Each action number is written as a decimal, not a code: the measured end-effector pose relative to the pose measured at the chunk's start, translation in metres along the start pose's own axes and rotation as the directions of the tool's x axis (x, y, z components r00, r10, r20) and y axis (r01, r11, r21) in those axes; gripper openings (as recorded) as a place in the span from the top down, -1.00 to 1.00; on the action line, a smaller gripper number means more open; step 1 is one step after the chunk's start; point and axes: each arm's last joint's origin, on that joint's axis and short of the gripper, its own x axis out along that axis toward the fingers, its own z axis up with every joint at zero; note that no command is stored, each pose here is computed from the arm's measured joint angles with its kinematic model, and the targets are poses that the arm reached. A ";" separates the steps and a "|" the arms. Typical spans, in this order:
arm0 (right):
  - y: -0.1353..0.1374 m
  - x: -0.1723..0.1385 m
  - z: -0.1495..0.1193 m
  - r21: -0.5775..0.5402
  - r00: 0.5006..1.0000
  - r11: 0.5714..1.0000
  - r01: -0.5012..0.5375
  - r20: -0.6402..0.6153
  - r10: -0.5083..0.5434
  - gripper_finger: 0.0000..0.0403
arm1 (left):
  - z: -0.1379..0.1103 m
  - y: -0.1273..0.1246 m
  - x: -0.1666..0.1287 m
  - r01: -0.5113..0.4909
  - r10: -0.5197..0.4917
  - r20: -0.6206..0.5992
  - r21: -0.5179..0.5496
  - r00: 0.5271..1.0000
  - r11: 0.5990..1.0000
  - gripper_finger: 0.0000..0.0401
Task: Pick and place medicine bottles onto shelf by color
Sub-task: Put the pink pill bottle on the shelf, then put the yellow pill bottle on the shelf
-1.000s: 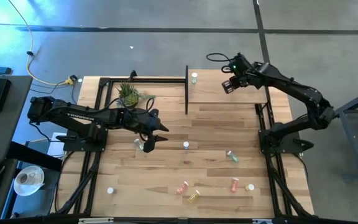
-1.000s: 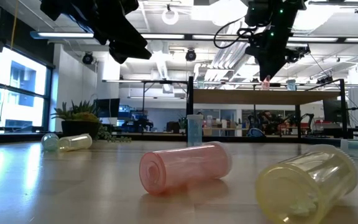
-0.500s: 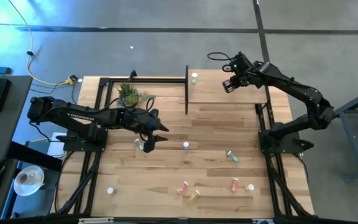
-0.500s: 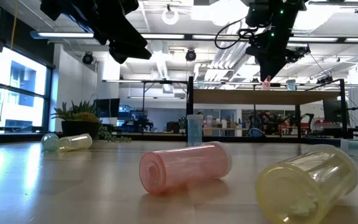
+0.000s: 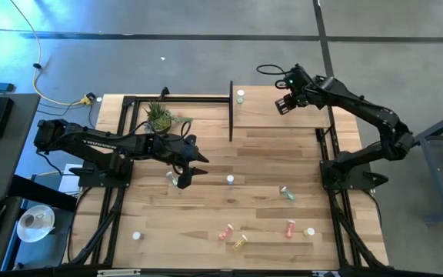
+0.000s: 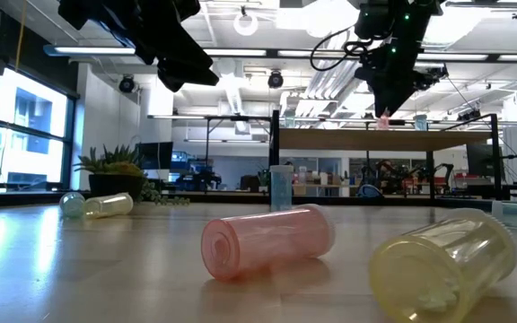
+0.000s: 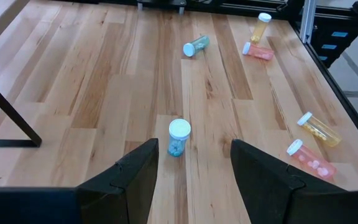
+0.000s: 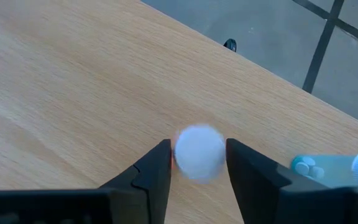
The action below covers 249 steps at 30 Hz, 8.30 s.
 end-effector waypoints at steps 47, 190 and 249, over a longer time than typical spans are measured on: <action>-0.001 0.000 0.001 0.052 0.999 0.998 0.027 0.017 -0.027 0.49 | 0.000 0.000 0.000 0.000 0.000 0.000 0.000 1.000 1.000 0.04; 0.273 -0.094 -0.221 -0.826 0.534 0.106 -0.553 -0.255 0.806 0.23 | -0.002 0.000 0.000 -0.003 0.002 -0.023 -0.049 1.000 0.999 0.04; 0.364 -0.046 -0.313 -0.822 0.605 -0.210 -0.530 -0.540 0.585 0.23 | -0.009 0.003 0.000 -0.103 0.078 -0.093 -0.309 0.993 0.945 0.04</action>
